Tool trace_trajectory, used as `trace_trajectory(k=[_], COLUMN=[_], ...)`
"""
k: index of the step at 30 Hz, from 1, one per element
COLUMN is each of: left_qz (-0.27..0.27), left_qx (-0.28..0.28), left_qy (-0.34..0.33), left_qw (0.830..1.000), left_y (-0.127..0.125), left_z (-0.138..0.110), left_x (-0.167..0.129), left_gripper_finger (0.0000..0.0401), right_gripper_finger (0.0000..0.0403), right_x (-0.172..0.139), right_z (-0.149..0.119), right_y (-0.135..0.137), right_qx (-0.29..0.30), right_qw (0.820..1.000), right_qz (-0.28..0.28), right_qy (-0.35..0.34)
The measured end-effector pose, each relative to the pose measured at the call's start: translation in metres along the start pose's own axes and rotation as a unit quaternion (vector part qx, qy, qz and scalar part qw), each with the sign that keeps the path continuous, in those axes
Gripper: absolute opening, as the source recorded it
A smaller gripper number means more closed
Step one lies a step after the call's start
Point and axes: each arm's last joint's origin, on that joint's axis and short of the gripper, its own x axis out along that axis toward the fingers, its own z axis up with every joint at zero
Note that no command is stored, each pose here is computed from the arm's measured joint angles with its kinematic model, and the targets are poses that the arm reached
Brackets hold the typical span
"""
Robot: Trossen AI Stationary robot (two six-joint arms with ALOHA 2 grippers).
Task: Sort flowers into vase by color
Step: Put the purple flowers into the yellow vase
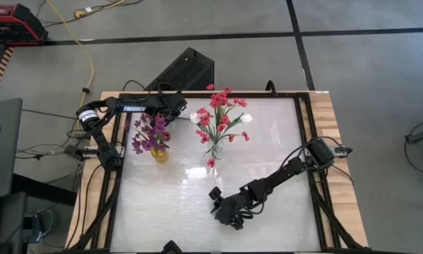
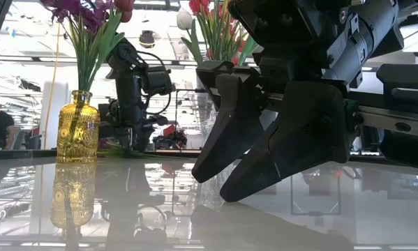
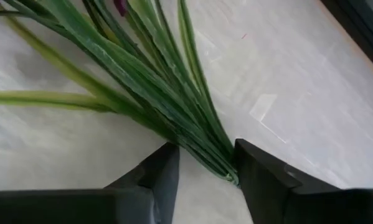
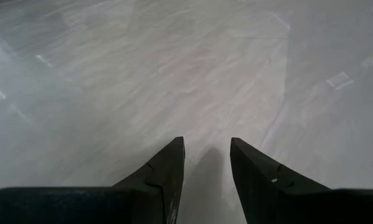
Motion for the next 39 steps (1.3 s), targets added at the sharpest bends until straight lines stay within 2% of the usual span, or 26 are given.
trace_trajectory(k=[9,15,19,22,27,32,37,39], left_qz=[-0.024,-0.078,-0.126,-0.185,-0.289,-0.368,-0.396,-0.381], left_qx=[0.002,-0.01,-0.011,0.032,0.121,0.19,0.262,0.282], left_qy=[0.004,0.004,0.007,0.003,-0.06,-0.178,-0.303,-0.344], left_qw=[1.0,0.997,0.992,0.982,0.948,0.892,0.826,0.811], left_y=[-0.004,-0.015,-0.023,-0.03,-0.034,-0.021,0.017,0.037], left_z=[-0.003,-0.006,-0.006,-0.004,0.008,0.036,0.061,0.067], left_x=[-0.001,-0.003,-0.017,-0.039,-0.094,-0.163,-0.232,-0.251], left_gripper_finger=[0.0011,0.0011,0.0008,0.0007,0.0007,0.0007,0.0006,0.0006], right_gripper_finger=[0.0159,0.0159,0.0159,0.0159,0.0159,0.0159,0.0159,0.0159], right_x=[0.0,0.0,0.0,0.0,0.0,0.0,0.0,0.0], right_z=[0.0,0.0,0.0,0.0,0.0,0.0,0.0,0.0], right_y=[0.0,0.0,0.0,0.0,0.0,0.0,0.0,0.0], right_qx=[0.0,0.0,0.0,0.0,0.0,0.0,0.0,0.0], right_qw=[1.0,1.0,1.0,1.0,1.0,1.0,1.0,1.0], right_qz=[0.0,0.0,0.0,0.0,0.0,0.0,0.0,0.0], right_qy=[0.0,0.0,0.0,0.0,0.0,0.0,0.0,0.0])
